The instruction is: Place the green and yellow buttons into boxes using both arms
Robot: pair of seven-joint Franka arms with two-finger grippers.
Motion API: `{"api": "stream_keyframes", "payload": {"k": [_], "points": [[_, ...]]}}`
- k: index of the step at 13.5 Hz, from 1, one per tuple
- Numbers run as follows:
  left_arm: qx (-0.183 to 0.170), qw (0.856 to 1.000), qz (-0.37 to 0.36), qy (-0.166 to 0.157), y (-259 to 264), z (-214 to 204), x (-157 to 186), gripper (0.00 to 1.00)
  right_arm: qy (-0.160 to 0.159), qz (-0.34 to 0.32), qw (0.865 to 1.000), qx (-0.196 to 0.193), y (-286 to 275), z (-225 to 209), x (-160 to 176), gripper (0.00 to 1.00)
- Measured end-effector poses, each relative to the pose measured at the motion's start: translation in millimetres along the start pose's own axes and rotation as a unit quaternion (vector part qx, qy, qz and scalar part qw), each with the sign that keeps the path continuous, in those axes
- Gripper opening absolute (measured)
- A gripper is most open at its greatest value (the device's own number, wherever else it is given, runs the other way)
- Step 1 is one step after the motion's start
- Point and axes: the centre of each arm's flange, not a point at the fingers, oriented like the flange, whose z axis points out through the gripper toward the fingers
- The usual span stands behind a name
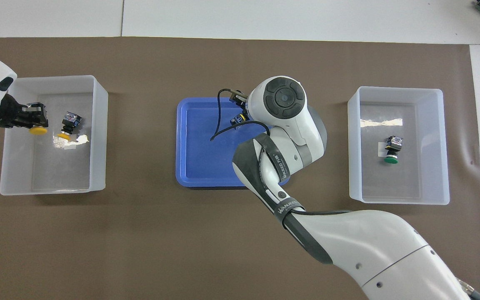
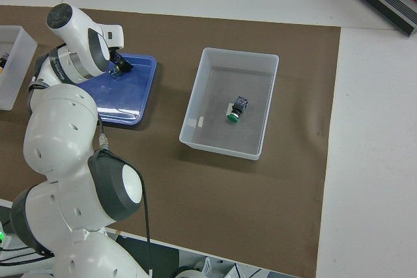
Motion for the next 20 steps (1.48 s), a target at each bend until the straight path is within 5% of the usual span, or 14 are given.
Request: {"api": "stream_keyframes", "payload": {"k": [9, 20], "points": [[0.005, 0.999, 0.033, 0.03, -50, 61, -30, 0.33, -0.017, -0.037, 0.999, -0.012, 0, 38, -25, 1.0], [0.005, 0.998, 0.035, 0.046, -47, 112, -36, 0.33, -0.017, -0.049, 0.999, -0.002, -3, 37, -33, 1.0]]}}
